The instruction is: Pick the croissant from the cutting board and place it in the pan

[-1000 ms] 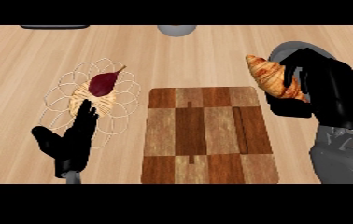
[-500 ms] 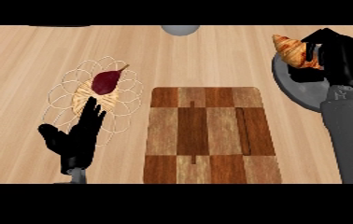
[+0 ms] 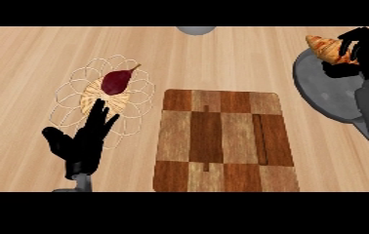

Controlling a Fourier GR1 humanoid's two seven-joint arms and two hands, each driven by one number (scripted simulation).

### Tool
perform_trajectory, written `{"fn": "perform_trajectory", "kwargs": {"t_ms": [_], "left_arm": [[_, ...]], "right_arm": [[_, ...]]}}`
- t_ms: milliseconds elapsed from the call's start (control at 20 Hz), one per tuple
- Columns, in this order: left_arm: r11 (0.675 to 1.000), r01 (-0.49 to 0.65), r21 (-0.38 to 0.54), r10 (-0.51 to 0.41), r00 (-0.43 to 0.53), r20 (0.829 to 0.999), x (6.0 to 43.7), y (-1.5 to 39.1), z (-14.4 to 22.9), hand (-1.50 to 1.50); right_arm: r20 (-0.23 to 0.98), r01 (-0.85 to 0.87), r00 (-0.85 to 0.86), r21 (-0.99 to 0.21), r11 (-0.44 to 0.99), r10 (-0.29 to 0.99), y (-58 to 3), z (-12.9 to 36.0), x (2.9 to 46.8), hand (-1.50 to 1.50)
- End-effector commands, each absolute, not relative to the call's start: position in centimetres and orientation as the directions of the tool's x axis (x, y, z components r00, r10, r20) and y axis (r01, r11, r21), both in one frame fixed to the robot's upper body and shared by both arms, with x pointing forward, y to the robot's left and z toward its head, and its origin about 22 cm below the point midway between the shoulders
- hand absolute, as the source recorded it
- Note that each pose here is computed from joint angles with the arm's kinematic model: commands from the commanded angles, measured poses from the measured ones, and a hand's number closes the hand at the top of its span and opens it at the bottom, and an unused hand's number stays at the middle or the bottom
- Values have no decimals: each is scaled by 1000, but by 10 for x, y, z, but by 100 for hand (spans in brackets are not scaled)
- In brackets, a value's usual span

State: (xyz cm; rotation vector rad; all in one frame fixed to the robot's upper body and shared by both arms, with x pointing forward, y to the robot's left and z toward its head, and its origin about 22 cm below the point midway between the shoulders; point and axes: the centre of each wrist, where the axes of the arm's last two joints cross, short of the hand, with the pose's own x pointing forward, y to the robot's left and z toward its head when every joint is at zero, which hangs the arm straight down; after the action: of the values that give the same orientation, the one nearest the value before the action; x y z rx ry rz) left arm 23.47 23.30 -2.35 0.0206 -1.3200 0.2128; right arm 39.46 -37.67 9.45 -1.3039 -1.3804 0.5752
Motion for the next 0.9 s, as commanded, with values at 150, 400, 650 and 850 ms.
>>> {"fn": "perform_trajectory", "kwargs": {"t_ms": [150,400,650,850], "left_arm": [[982,-160,-99,143,297,944,231,227,-37,0],[983,-150,-104,143,282,949,247,220,-27,0],[978,-169,-119,165,286,944,234,223,-31,0],[979,-178,-98,147,292,945,232,230,-34,0]], "right_arm": [[365,197,267,-927,320,892,-396,72,398,-150],[428,295,177,-882,367,886,-396,77,403,-150],[743,373,-10,-618,692,669,-394,99,414,-150],[861,374,-62,-449,811,505,-413,73,397,-150]]}}
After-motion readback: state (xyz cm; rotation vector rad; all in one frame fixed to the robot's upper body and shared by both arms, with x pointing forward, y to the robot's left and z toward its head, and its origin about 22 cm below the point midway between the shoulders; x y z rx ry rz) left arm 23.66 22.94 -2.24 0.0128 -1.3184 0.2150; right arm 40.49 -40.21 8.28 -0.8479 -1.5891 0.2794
